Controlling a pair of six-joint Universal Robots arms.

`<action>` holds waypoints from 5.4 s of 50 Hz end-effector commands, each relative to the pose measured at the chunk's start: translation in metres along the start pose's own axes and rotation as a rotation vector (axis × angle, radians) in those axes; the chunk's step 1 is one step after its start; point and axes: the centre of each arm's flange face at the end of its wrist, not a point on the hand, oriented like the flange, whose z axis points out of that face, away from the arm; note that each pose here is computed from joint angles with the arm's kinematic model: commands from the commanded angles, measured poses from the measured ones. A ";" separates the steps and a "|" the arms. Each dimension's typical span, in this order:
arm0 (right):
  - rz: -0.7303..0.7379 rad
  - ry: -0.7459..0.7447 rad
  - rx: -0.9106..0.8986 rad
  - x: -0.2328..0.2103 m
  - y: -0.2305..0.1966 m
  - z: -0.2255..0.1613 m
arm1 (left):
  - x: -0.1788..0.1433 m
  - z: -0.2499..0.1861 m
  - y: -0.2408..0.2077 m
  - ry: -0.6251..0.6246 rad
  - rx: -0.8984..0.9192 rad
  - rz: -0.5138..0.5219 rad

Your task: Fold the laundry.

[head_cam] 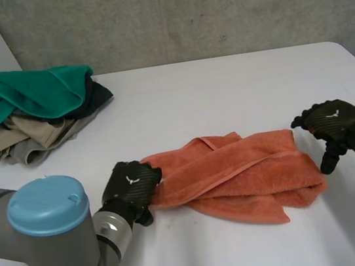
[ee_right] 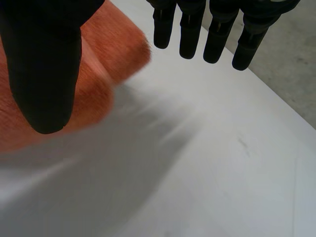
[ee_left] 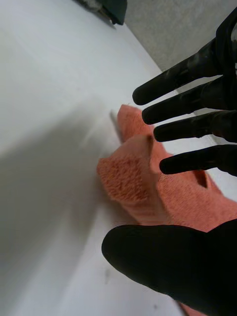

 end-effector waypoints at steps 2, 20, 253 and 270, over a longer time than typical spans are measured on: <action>0.057 -0.027 -0.013 0.013 0.016 0.008 | 0.007 0.001 0.002 0.024 0.003 0.051; 0.289 -0.204 -0.006 0.009 0.012 0.033 | 0.001 0.049 -0.015 -0.063 0.185 0.150; -0.269 0.201 -0.143 0.058 0.026 0.023 | -0.118 0.024 -0.021 -0.235 0.035 0.425; -0.351 0.407 0.025 0.074 0.016 0.104 | -0.130 0.141 -0.036 -0.414 0.122 0.441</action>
